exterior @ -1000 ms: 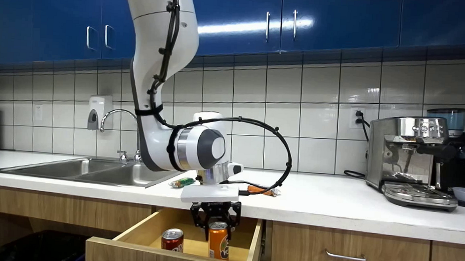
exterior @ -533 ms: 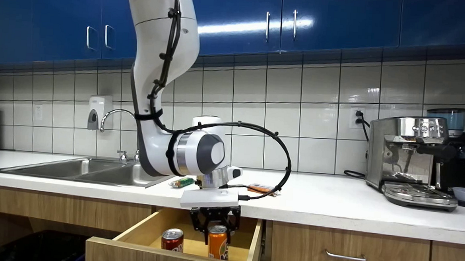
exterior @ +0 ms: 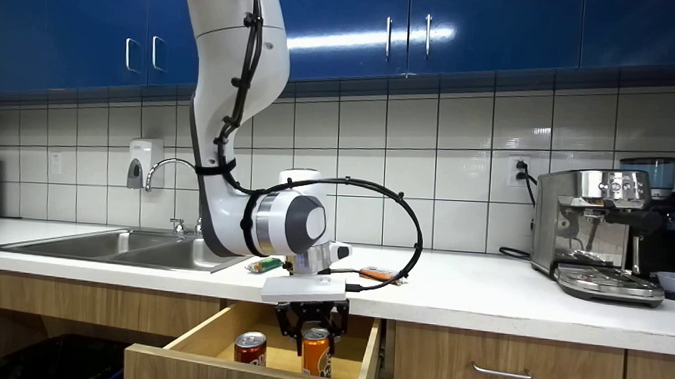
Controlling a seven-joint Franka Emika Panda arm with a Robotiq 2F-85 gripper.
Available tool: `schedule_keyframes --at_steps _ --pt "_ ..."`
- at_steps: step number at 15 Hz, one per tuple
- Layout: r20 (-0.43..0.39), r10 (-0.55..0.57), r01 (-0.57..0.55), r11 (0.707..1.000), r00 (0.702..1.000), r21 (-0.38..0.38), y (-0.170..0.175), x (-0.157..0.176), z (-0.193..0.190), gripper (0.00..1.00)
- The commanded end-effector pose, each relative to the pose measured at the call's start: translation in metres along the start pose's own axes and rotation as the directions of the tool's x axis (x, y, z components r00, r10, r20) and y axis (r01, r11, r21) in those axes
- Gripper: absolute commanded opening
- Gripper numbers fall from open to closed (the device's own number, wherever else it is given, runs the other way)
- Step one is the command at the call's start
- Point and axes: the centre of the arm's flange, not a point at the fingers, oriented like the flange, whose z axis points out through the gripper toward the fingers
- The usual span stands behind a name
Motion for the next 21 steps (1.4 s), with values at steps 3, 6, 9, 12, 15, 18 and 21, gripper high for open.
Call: schedule_keyframes --at_steps 3,6,9,12,15,18,21 --pt "-0.035 -0.022 0.022 1.000 0.999 -0.008 -0.001 -0.003 0.000 0.38" --pt "-0.044 -0.021 0.021 1.000 0.999 -0.008 -0.001 -0.005 0.002 0.38" --pt "-0.047 -0.019 0.019 1.000 0.999 -0.005 -0.001 -0.006 0.002 0.88" --pt "-0.048 -0.023 0.023 1.000 0.999 -0.002 -0.002 -0.007 0.001 0.99" --pt "-0.043 -0.024 0.023 1.000 0.999 -0.004 -0.002 -0.007 -0.002 1.00" --pt "-0.048 -0.023 0.022 1.000 0.999 -0.013 -0.001 -0.007 -0.010 1.00" --pt "-0.061 -0.022 0.021 1.000 0.998 -0.018 0.000 -0.006 -0.022 1.00"
